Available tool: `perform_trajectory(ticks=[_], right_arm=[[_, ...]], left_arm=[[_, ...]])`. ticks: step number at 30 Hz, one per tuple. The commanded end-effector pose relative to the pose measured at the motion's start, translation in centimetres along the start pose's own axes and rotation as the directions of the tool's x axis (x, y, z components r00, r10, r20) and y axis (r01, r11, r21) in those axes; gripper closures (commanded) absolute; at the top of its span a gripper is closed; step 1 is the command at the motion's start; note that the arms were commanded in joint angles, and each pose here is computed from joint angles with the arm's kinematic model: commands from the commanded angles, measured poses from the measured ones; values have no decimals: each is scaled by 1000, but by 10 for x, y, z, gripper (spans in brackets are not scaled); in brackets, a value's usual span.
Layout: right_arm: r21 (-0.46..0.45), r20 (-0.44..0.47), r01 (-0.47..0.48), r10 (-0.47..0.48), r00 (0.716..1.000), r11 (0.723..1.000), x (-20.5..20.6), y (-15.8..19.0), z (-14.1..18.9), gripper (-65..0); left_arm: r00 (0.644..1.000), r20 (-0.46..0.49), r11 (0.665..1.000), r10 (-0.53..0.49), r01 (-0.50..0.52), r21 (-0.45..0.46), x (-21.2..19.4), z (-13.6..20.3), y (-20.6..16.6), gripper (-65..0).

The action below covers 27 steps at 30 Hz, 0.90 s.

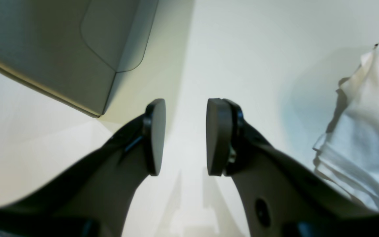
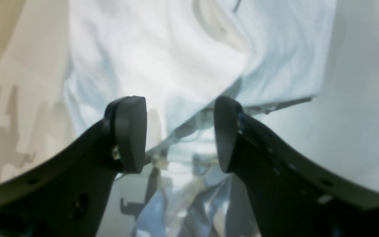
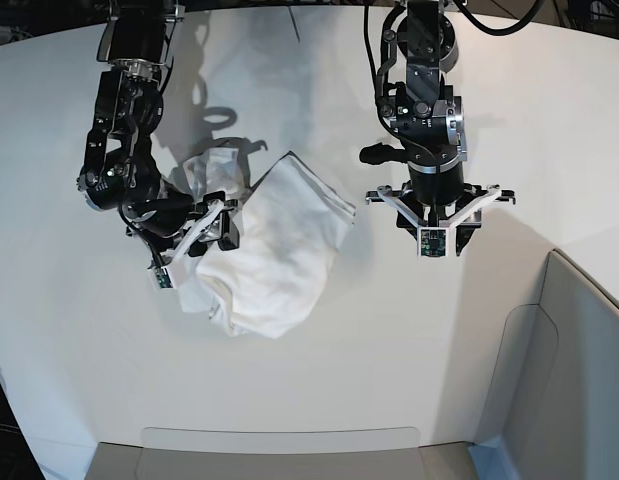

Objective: Layout the t-shirt on the table in an organized manner, then fold the t-shirt properly
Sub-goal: 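Grasp the t-shirt edge with the right gripper and lift it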

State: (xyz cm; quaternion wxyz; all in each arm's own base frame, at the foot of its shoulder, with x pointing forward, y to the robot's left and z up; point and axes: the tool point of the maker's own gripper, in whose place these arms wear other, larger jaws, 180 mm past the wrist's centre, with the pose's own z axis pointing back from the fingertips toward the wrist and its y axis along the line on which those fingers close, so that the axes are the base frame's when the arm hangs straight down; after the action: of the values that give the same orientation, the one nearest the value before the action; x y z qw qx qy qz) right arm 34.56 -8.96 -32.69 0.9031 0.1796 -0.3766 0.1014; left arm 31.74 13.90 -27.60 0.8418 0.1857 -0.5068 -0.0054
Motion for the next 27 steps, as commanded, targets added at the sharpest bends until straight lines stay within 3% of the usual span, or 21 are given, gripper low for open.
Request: perform_trajectory(ticks=[1,12,17,19,23,27], right_arm=[[10,60,-26,25,998,1000,21,4,4,-329],[47,-27,26,-24,999,999,4,5,-25,-329],[60,0,26,-26,1000,998,11,10,-29,-317],[67,16,23,-24,1000,997,18,15,-28,-253],[86,45,-24,20,999,996,27,32,-25,-9],[103,69,-219,213,975,970,33,77,-13,0]], left_arm=[[999,45,1000,9,-10,12,13,2,3,-219],[999,45,1000,9,-10,12,13,2,3,-219],[1000,28,1000,4,-4,9,6,4,2,-219],[1000,27,1000,3,-3,8,5,4,2,-219],[1000,25,1000,3,-3,9,4,3,2,-219],[1000,25,1000,3,-3,9,4,3,2,-219]])
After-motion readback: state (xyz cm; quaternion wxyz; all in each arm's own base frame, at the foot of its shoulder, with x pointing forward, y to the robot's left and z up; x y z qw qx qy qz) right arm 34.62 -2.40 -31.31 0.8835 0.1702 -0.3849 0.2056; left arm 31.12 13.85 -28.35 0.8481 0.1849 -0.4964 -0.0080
